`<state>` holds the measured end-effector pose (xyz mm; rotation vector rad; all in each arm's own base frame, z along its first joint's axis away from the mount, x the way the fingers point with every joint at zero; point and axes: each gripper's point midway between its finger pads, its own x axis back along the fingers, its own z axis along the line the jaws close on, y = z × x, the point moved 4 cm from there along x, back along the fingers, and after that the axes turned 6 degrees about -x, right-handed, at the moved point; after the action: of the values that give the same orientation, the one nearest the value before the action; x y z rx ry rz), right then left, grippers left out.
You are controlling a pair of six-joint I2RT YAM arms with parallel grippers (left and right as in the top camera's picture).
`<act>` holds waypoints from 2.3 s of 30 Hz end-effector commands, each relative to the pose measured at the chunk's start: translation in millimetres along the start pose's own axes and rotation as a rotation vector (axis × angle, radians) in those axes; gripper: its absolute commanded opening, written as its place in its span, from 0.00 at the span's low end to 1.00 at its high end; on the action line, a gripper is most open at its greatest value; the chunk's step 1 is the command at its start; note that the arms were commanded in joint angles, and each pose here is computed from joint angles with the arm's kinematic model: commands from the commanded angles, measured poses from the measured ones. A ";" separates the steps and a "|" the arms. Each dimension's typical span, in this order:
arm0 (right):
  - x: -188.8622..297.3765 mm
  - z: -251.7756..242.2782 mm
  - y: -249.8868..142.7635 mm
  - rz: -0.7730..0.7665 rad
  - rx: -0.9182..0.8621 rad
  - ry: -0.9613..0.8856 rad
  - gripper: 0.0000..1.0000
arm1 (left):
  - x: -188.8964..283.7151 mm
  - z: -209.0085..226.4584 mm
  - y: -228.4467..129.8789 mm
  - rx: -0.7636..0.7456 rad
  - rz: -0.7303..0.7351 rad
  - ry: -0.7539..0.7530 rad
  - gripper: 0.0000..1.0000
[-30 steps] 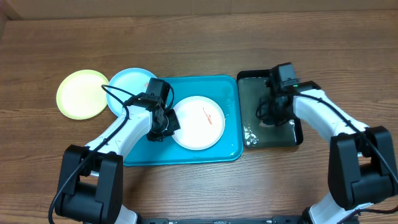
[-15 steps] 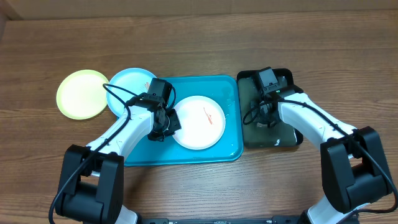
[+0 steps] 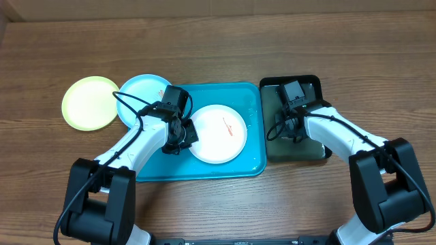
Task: Clean dirty plates on tray and stack at the side
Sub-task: 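Reach the right gripper into the black basin and grasp the green sponge, then lift the sponge and carry it leftward over the white plate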
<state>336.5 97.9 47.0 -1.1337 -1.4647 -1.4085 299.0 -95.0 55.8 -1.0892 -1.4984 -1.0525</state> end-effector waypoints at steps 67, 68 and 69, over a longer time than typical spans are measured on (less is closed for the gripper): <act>47.5 -1.2 22.2 0.024 0.031 -0.011 0.04 | -3.0 -1.7 4.5 -0.013 -0.012 0.016 0.04; 47.7 -1.4 22.7 0.022 0.031 -0.013 0.04 | -3.1 -1.1 3.3 -0.012 -0.006 0.019 0.04; 48.4 -1.4 23.0 0.023 0.030 -0.013 0.04 | -3.4 -0.6 2.1 -0.012 -0.002 0.021 0.04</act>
<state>338.0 98.9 85.0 -1.1691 -1.4465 -1.3216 300.1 -94.3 53.7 -1.0846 -1.4937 -1.0599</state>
